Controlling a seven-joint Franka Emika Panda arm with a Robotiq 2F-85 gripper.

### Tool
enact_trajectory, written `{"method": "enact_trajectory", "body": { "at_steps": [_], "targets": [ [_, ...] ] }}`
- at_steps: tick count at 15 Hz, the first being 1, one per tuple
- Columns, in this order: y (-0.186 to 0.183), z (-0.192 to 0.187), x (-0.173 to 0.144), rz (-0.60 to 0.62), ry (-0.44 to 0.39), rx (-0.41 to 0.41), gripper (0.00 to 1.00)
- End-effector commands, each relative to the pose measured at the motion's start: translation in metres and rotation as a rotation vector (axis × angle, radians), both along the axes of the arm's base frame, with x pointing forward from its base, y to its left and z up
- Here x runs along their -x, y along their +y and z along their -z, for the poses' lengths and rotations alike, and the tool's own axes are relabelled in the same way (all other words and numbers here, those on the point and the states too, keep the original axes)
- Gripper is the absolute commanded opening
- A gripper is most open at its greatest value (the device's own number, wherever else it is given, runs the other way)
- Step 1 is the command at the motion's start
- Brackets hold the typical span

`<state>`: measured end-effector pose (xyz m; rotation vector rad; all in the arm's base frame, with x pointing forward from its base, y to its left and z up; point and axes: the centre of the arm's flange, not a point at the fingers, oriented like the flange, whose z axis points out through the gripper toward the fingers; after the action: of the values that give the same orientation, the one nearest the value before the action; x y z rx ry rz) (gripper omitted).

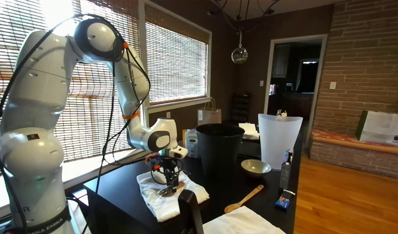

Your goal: Unfold the white cloth on the left, remove the brown object in a plastic wrapping from the white cloth and put it on the table

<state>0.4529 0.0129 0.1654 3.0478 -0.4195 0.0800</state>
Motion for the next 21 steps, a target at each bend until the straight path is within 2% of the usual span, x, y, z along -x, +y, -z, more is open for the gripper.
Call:
{"method": "enact_trajectory", "body": {
  "at_steps": [1,5,7,8,13,16,21],
  "targets": [
    [0.001,0.006,-0.008,0.040,-0.028,-0.015,0.44],
    [0.000,0.005,-0.011,0.083,-0.049,-0.030,0.16],
    [-0.003,-0.004,-0.012,0.109,-0.063,-0.021,0.06],
    [-0.006,-0.010,-0.013,0.120,-0.073,-0.013,0.10],
    [-0.027,-0.044,-0.015,0.154,-0.118,0.026,0.10],
    [-0.053,-0.062,-0.017,0.154,-0.141,0.055,0.10],
    [-0.101,-0.078,-0.007,0.116,-0.106,0.154,0.10]
  ]
}}
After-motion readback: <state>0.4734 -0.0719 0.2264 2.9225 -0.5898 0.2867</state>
